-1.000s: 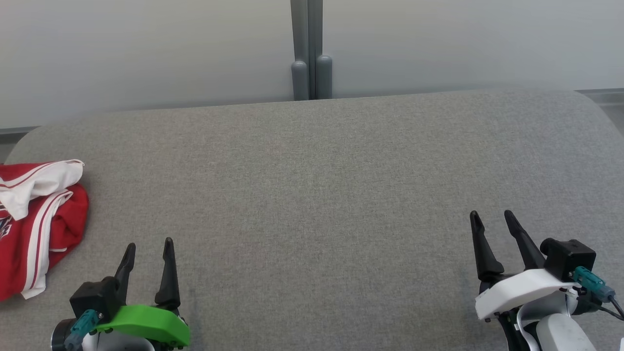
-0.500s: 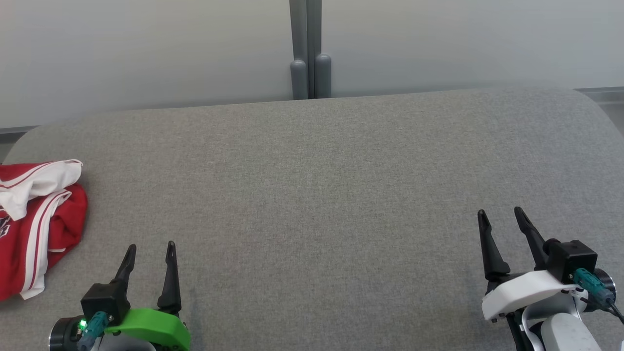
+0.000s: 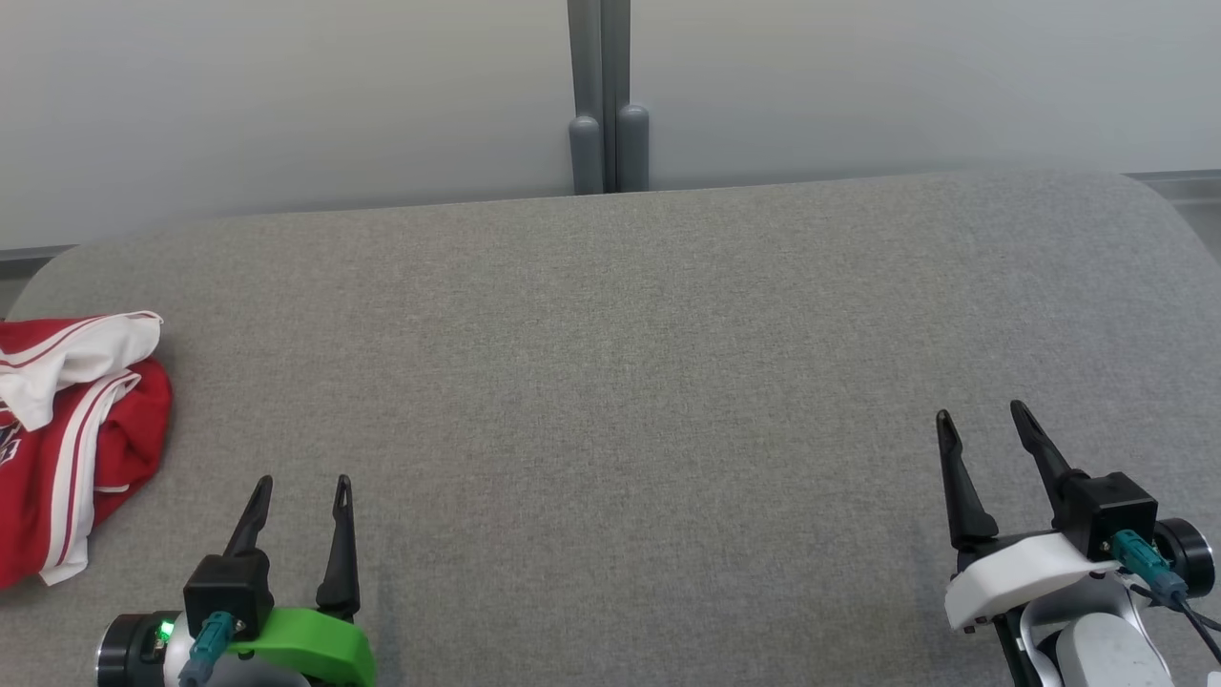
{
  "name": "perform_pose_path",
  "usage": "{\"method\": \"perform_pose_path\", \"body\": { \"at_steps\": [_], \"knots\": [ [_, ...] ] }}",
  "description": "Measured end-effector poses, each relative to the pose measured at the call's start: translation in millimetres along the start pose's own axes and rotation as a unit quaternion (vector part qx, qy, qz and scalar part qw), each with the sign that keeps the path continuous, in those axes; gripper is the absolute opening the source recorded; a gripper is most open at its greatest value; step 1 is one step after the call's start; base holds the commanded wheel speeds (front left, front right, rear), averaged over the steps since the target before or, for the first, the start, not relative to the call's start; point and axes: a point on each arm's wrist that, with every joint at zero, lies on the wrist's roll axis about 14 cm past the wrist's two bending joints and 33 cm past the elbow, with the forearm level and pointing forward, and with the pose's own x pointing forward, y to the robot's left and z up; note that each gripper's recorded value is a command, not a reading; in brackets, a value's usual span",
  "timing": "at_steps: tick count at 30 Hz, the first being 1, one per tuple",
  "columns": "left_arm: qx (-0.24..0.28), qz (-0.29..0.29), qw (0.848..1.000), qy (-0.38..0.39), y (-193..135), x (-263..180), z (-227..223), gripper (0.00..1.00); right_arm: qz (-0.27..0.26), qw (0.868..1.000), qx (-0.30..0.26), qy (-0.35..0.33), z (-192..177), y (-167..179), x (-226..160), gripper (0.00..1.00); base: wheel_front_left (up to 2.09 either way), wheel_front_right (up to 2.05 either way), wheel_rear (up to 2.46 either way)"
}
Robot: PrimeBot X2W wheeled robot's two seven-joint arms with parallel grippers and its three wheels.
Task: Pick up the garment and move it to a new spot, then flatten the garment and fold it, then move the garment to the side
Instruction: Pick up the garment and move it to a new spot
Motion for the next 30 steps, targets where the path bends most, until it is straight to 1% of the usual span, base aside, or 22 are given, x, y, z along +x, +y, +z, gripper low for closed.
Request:
{"method": "perform_pose_path", "body": {
  "at_steps": [6,10,14,19,22,25,28,30],
  "knots": [
    [0.006,0.001,1.0,0.0,1,-1,-1,1.0,0.01,1.0,-0.006,-0.001,0,6,1,1.0,0.0,0.0,0.0],
    [0.005,0.011,1.0,0.002,7,-5,-2,1.0,0.028,1.0,-0.005,0.0,-1,17,5,1.0,0.0,0.0,0.0],
    [0.001,0.031,1.0,0.006,18,-13,-5,1.0,0.066,0.998,-0.003,0.004,-5,42,11,1.0,0.0,0.0,0.0],
    [-0.006,0.077,0.997,0.012,44,-32,-9,1.0,0.134,0.991,0.008,0.009,-9,89,22,1.0,0.0,0.0,0.0],
    [-0.013,0.117,0.993,0.015,66,-49,-12,1.0,0.183,0.983,0.014,0.011,-11,123,29,1.0,0.0,0.0,0.0],
    [-0.017,0.159,0.987,0.019,88,-71,-15,1.0,0.234,0.972,0.021,0.016,-14,159,32,1.0,0.0,0.0,0.0],
    [-0.023,0.208,0.977,0.03,110,-101,-24,1.0,0.291,0.956,0.028,0.021,-17,201,30,1.0,0.0,0.0,0.0],
    [-0.031,0.256,0.966,0.033,129,-128,-27,1.0,0.342,0.939,0.029,0.019,-15,236,26,1.0,0.0,0.0,0.0]
  ]
}}
